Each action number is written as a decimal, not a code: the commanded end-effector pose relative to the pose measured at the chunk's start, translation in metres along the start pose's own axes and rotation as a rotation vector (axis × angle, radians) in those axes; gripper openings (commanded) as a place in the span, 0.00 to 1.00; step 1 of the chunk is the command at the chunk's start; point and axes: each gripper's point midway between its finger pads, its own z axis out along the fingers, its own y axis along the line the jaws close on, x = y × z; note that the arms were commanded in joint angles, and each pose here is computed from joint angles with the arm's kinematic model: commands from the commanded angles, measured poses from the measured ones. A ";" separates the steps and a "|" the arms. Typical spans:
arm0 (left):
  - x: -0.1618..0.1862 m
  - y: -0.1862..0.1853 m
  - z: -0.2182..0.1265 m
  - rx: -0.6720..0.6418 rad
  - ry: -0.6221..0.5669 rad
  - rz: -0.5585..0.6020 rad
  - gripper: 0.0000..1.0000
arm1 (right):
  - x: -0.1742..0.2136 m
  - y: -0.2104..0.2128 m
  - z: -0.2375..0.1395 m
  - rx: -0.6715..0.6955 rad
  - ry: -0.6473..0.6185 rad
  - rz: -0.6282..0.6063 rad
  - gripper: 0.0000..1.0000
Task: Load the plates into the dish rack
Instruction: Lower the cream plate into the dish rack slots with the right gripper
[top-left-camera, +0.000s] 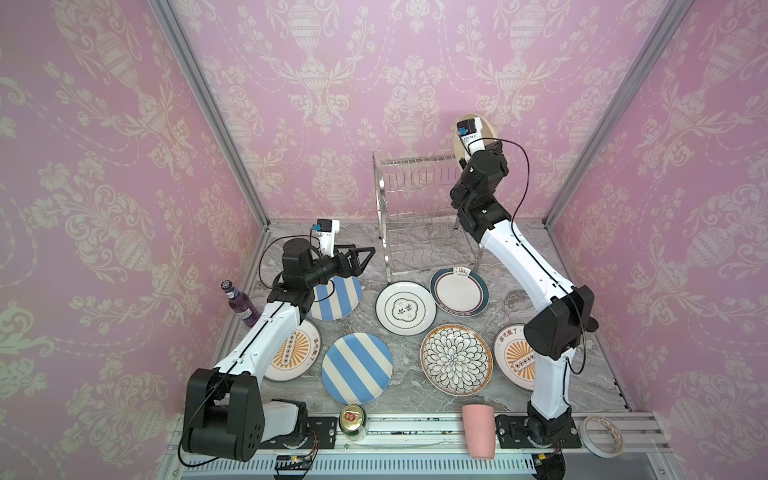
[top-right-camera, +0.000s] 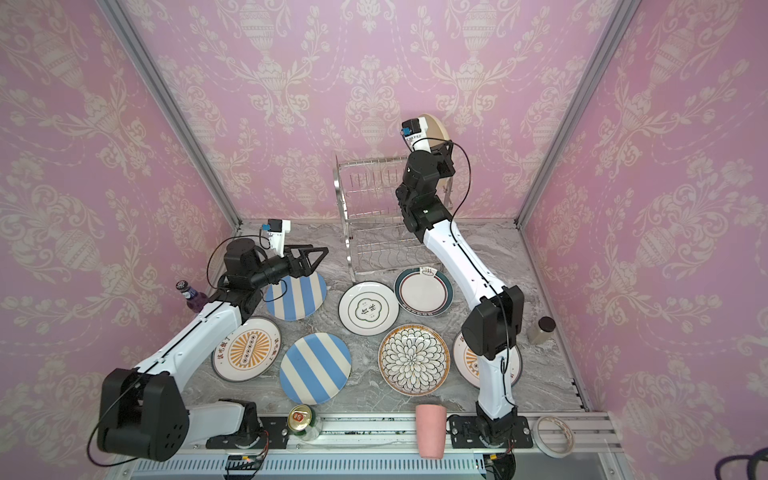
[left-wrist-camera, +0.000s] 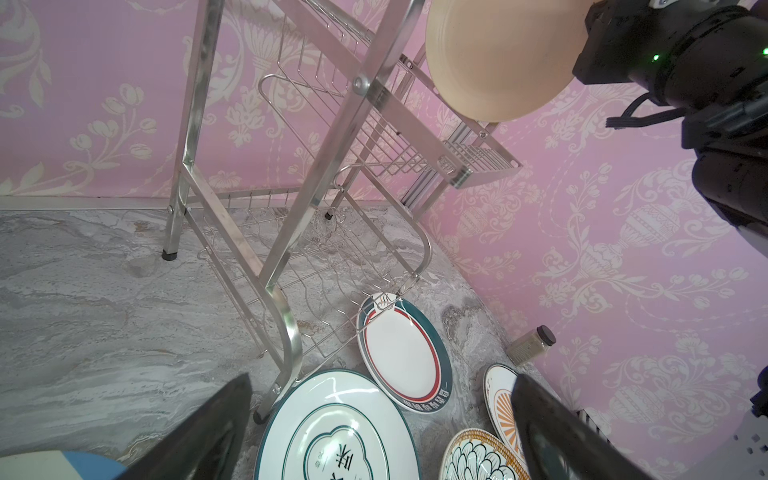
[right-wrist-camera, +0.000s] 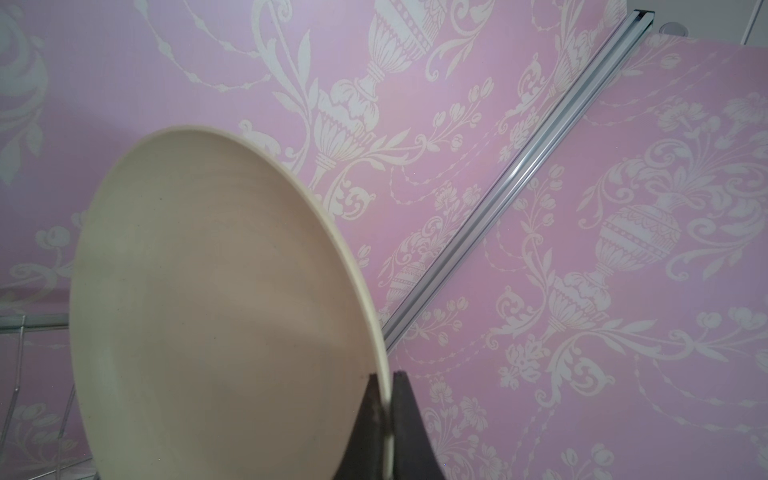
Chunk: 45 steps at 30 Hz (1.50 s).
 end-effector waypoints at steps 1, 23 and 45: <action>0.003 -0.006 -0.002 0.011 0.011 0.040 0.99 | -0.006 -0.014 0.005 0.034 -0.001 0.088 0.00; -0.001 -0.014 -0.008 0.019 0.000 0.049 0.99 | 0.018 0.000 0.013 0.144 0.070 -0.003 0.00; 0.002 -0.013 -0.010 0.005 0.003 0.065 0.99 | 0.044 0.028 0.006 0.119 0.121 -0.035 0.02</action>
